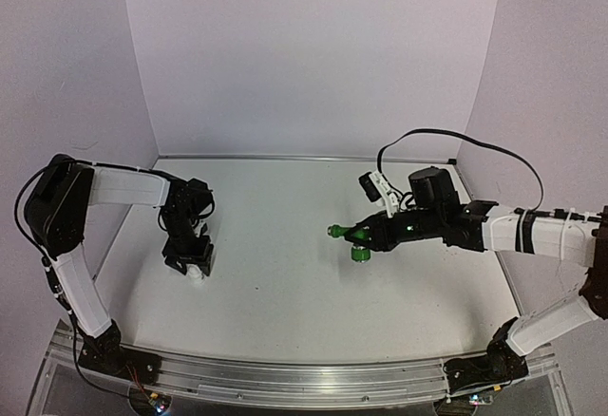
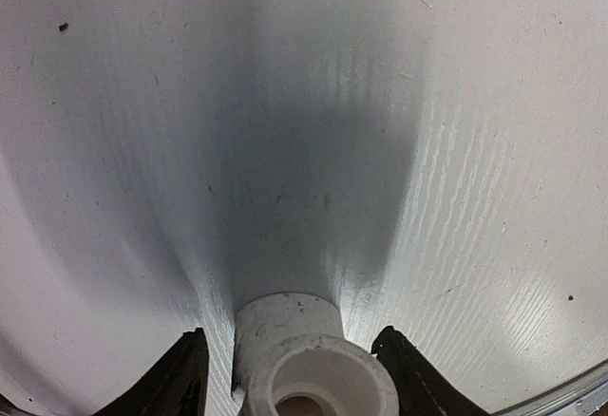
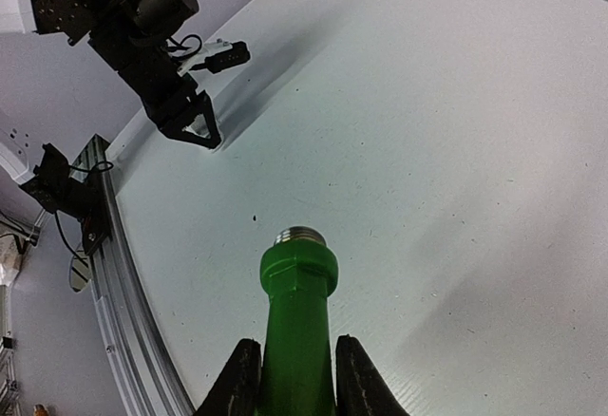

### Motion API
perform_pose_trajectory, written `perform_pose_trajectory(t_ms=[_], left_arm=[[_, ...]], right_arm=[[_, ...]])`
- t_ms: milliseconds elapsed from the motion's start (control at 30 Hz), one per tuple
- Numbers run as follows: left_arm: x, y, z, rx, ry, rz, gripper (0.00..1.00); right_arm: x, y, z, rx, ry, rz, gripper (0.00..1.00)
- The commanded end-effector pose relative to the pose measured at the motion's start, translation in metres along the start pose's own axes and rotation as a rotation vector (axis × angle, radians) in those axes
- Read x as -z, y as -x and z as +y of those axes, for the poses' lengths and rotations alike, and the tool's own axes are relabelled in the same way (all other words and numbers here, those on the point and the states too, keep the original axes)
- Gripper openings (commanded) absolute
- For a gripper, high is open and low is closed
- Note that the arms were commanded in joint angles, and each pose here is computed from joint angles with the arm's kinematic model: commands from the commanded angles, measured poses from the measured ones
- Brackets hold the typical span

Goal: Install the water faucets

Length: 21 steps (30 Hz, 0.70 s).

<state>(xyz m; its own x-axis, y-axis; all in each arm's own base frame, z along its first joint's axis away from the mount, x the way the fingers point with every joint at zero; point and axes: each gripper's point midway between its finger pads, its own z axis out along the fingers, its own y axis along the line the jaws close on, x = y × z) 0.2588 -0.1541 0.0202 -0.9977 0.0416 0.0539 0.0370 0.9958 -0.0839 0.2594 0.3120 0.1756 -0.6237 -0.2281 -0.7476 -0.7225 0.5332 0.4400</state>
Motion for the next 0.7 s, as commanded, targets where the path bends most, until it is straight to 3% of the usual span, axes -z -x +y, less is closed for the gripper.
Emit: perform_pose_trajectory(t_ms=[0, 100, 500, 667], left_arm=[[0.002, 0.018, -0.006, -0.042, -0.006, -0.027, 0.58], [0.002, 0.015, -0.007, -0.037, -0.016, -0.018, 0.52], [-0.002, 0.001, -0.001, -0.018, -0.008, 0.006, 0.5], [0.001, 0.003, 0.0, -0.027, -0.004, -0.003, 0.4]], right_arm=[[0.0, 0.027, 0.013, 0.031, 0.041, -0.061, 0.0], [0.001, 0.027, 0.013, 0.027, 0.037, -0.062, 0.0], [-0.003, 0.028, 0.013, 0.027, 0.047, -0.055, 0.0], [-0.002, 0.03, 0.014, 0.023, 0.049, -0.058, 0.0]])
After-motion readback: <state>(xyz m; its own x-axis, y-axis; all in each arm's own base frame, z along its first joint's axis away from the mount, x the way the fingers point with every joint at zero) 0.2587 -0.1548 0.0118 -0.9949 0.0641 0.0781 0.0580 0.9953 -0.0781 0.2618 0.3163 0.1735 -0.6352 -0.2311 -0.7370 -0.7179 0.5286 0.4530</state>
